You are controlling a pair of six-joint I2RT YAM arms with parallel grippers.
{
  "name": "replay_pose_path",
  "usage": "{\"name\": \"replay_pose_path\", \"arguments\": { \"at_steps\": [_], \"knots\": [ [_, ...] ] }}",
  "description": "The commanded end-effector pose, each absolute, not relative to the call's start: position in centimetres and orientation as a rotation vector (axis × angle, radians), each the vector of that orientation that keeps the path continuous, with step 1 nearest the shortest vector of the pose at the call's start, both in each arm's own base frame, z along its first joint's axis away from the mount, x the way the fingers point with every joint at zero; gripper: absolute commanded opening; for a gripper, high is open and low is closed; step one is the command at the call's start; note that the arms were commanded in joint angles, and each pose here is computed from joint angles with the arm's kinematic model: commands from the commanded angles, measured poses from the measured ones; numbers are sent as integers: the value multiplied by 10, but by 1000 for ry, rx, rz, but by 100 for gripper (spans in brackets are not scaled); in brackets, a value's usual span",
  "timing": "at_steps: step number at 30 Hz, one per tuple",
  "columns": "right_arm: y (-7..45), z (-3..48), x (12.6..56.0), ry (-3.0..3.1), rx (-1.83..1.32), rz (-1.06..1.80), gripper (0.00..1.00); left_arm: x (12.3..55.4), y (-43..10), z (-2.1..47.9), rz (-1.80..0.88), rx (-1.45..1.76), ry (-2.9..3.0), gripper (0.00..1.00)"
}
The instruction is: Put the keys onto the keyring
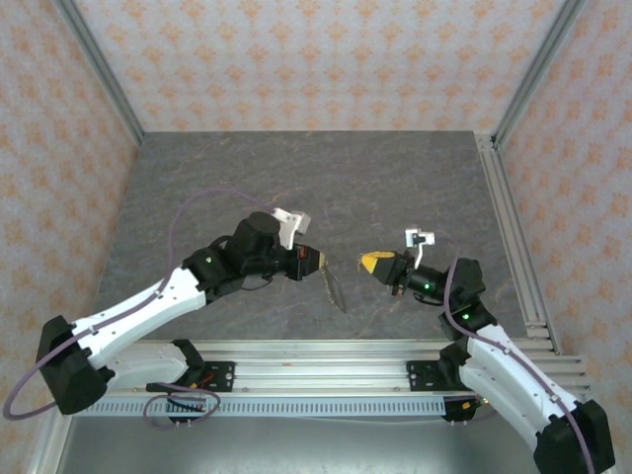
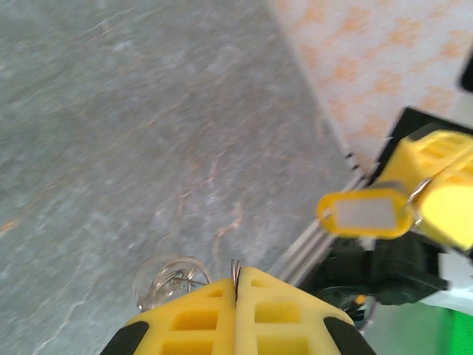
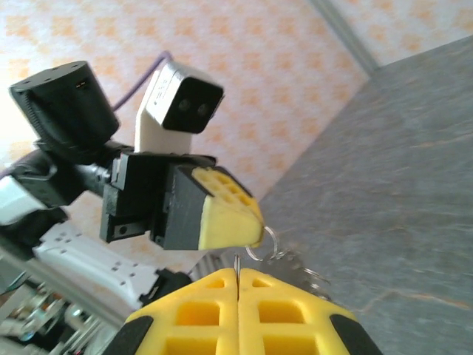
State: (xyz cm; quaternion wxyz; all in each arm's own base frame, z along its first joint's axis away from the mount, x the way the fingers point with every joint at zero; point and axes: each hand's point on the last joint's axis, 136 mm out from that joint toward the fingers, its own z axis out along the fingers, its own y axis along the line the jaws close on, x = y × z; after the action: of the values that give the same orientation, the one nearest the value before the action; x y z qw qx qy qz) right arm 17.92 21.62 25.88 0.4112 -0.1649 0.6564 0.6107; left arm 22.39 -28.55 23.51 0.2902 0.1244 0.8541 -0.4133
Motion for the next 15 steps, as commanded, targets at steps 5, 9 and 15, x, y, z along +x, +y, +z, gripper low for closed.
{"name": "replay_pose_path", "arguments": {
  "at_steps": [5, 9, 15],
  "knots": [
    [227, 305, 160, 1496, -601, 1545, 0, 216, -303, 305, -1346, 424, 1961, 0],
    [228, 305, 160, 1502, -611, 1528, 0, 211, -304, 318, -1391, 448, 1901, 0],
    [234, 306, 158, 1504, -647, 1540, 0, 202, -305, 331, -1438, 494, 1840, 0]
  ]
}}
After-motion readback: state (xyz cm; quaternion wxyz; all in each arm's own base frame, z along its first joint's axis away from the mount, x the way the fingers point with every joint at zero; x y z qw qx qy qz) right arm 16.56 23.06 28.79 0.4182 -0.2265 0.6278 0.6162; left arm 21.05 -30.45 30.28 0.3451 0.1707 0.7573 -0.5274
